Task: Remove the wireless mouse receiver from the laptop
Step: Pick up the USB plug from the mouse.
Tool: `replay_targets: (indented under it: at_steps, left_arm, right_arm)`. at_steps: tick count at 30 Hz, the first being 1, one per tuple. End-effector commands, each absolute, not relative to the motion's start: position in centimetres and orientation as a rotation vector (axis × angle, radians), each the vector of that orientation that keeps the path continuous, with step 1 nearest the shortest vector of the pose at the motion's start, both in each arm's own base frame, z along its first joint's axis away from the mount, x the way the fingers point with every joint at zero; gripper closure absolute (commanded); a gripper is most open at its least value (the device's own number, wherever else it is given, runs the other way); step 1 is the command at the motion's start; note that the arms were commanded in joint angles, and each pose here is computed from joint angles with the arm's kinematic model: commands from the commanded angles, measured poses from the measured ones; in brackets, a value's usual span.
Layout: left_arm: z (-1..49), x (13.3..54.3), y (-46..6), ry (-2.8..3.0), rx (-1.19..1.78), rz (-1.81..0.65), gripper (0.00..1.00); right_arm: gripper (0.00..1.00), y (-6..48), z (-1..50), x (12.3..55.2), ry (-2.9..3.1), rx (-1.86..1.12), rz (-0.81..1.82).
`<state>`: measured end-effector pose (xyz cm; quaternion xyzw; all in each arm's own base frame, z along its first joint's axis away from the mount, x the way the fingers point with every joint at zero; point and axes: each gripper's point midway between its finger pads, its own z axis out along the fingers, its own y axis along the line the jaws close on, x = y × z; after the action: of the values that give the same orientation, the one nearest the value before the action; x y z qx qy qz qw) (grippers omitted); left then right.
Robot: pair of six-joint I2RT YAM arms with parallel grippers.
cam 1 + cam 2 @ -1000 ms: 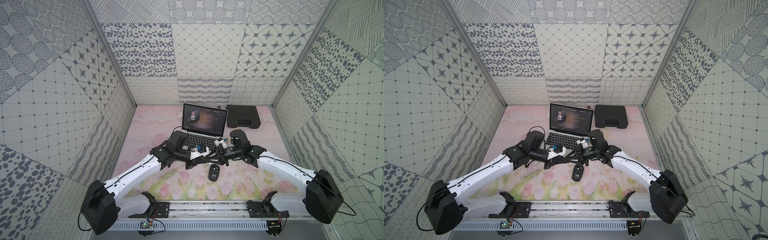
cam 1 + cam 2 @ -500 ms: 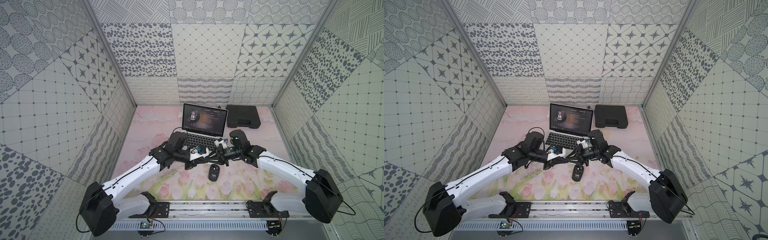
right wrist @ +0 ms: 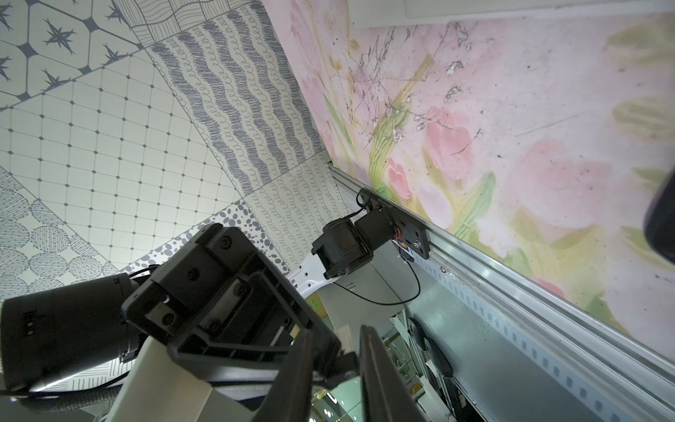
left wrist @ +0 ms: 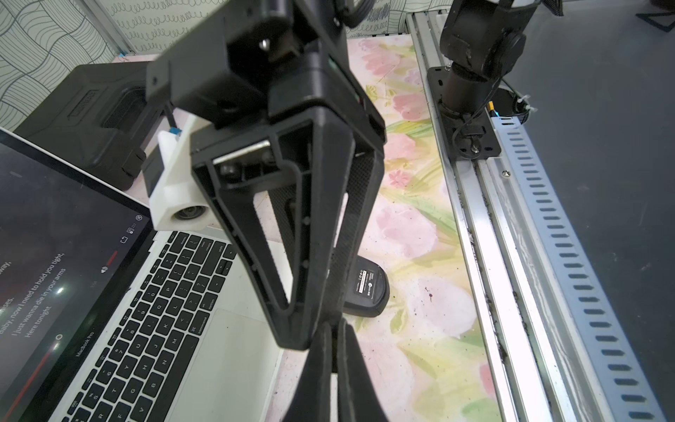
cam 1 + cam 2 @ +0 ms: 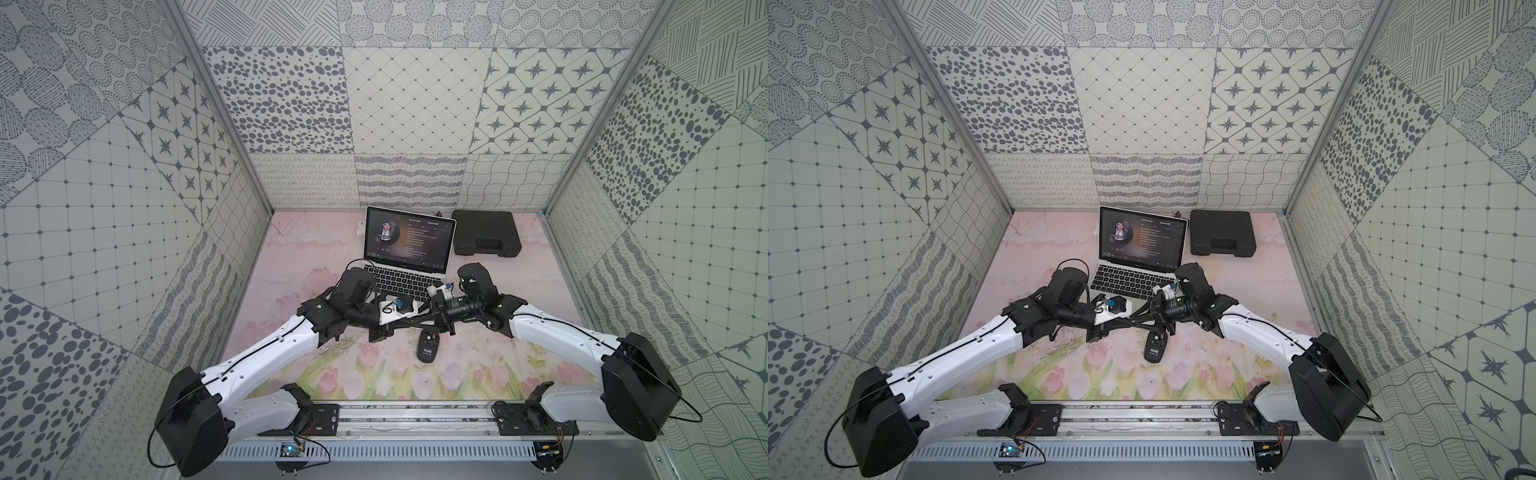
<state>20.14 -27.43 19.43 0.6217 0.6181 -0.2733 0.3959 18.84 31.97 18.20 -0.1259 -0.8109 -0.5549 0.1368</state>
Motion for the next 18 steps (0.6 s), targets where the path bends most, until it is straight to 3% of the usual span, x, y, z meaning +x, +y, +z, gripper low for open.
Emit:
replay_targets:
  at_steps: [1,6,9,18]
  left_arm:
    - [21.2,22.6,-27.5,1.493,1.509,-0.542,1.0]
    - [21.2,22.8,-27.3,1.495,1.5,-0.522,1.0]
    - [21.2,22.8,-27.3,1.494,1.498,-0.524,1.0]
    - [21.2,22.3,-27.7,1.488,1.507,-0.574,1.0]
  right_arm:
    - [0.74,32.5,18.5,17.7,-2.252,-0.342,-1.61]
    - [0.66,32.4,17.9,17.4,-2.239,-0.36,-1.582]
    - [0.67,32.5,18.0,17.5,-2.241,-0.357,-1.584]
    - [0.97,32.3,17.2,18.2,-2.257,-0.394,-1.579]
